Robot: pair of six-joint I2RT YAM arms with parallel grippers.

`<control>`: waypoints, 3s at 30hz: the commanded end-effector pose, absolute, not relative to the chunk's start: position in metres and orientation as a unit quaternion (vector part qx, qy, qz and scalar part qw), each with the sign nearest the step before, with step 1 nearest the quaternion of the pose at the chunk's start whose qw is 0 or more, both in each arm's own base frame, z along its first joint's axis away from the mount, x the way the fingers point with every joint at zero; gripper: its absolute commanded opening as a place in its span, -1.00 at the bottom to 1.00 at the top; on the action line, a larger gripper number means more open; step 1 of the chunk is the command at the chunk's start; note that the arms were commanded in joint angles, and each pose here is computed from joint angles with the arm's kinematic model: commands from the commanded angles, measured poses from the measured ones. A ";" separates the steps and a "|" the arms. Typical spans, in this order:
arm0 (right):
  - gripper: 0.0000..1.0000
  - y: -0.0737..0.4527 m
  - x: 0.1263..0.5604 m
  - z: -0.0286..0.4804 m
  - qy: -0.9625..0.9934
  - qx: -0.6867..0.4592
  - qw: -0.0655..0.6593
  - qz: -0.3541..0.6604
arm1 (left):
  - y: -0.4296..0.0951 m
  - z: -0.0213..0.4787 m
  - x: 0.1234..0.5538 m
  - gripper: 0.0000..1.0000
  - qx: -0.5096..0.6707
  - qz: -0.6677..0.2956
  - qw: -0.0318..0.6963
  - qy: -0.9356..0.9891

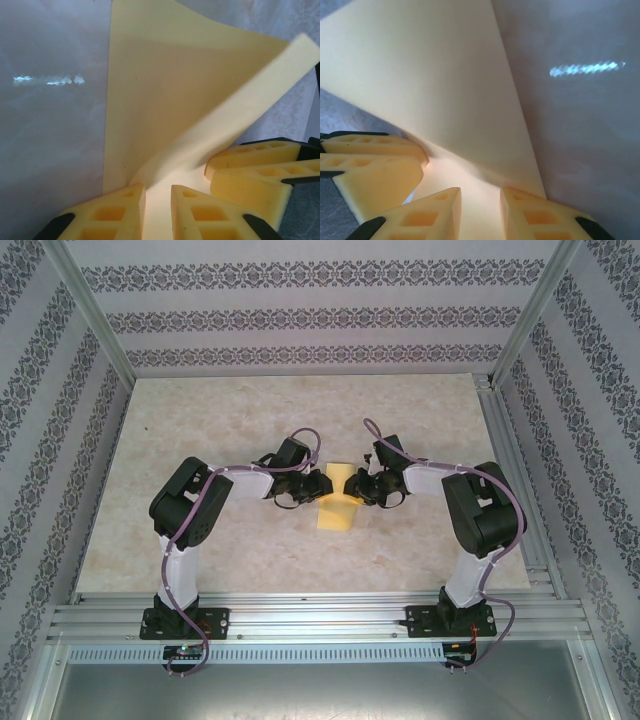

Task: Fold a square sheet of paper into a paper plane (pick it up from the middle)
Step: Fold the square sheet of paper in half at the center of the table.

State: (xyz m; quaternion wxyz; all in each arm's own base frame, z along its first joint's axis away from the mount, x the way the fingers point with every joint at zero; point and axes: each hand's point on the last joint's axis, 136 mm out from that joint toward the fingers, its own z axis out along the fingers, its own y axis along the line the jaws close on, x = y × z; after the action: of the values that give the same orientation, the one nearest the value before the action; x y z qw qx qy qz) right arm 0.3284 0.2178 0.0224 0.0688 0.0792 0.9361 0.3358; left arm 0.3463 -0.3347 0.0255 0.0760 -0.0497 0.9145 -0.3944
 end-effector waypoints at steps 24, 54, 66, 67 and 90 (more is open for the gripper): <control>-0.18 0.207 0.333 0.035 0.949 0.072 0.085 0.296 | -0.339 0.065 0.345 -0.22 -0.019 -0.412 0.119 0.903; -0.12 0.198 0.333 0.013 0.976 0.091 0.077 0.181 | -0.340 0.084 0.350 -0.04 -0.014 -0.425 0.142 0.894; -0.12 0.200 0.334 0.013 0.977 0.096 0.083 0.172 | -0.316 0.086 0.354 -0.18 -0.054 -0.398 0.164 0.901; -0.12 0.199 0.333 0.013 0.978 0.094 0.084 0.166 | -0.317 0.085 0.354 -0.20 -0.054 -0.398 0.163 0.901; -0.20 0.199 0.342 0.031 0.973 0.098 0.116 0.172 | -0.321 0.083 0.353 -0.31 -0.052 -0.404 0.154 0.900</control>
State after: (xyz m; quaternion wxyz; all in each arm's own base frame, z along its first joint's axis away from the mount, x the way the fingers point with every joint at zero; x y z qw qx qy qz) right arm 0.3298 0.2027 0.0187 0.0826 0.0924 0.9752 0.1835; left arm 0.3507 -0.3207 0.0849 0.1551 -0.0474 0.9013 -0.4018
